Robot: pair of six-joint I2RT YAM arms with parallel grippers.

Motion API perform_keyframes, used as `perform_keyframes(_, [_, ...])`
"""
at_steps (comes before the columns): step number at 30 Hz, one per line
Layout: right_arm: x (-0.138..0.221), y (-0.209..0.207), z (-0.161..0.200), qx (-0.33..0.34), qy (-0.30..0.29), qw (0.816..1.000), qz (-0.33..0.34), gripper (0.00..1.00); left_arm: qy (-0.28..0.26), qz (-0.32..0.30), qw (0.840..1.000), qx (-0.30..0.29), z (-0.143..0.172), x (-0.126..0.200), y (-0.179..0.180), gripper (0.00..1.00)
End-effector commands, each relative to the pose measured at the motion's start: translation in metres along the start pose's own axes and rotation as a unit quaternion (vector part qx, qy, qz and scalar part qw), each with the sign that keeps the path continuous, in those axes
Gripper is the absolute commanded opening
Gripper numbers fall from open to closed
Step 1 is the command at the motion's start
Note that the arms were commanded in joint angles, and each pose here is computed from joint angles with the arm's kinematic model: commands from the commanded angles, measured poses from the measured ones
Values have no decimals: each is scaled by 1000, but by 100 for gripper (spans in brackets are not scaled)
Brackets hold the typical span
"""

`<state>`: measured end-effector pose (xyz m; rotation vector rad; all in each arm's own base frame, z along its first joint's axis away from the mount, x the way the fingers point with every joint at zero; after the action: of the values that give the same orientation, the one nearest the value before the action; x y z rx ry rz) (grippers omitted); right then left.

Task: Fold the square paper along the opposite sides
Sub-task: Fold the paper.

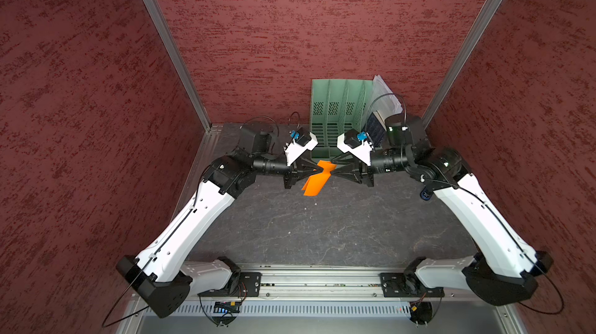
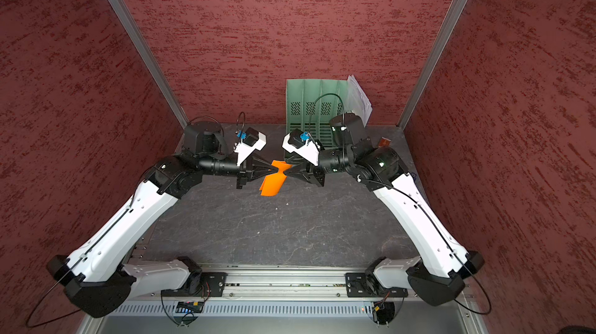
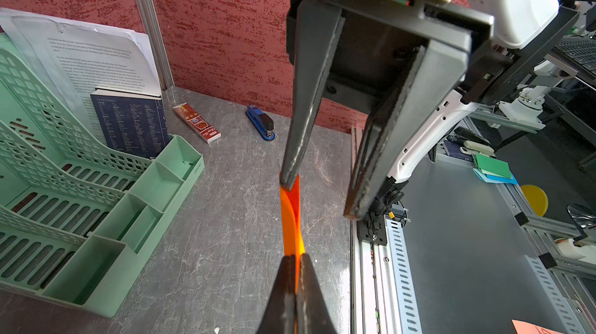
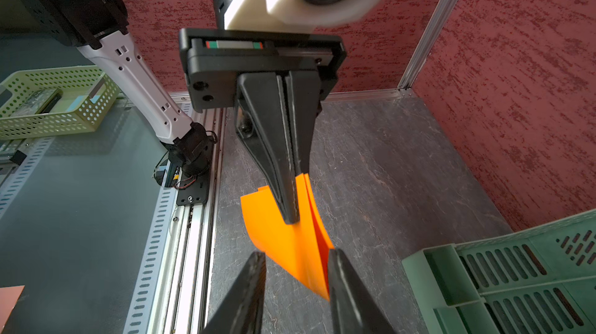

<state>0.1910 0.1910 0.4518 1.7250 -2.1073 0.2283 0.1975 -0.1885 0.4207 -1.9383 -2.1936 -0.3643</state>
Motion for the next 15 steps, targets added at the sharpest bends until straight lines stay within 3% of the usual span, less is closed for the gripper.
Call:
perform_keyframes(1, [-3,2,0,7,-1,1000,-5,36,-17,6,1000,-19,-6,5,-5,3])
perform_keyframes(15, [-13,3,2,4,6,1000,-25,29,-14,2,1000,-19,-7,2,1,3])
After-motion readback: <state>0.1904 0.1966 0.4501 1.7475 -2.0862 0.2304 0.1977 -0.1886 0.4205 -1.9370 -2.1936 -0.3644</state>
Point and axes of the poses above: each gripper's point midway between its finger pads, its own x axis back along the fingers, its own y axis along the line the jaws close on, z = x × y, the point moved 10 cm from there along x, back along the fingers, and after that the axes turned 12 degrees about -x, right-handed, at the moved point
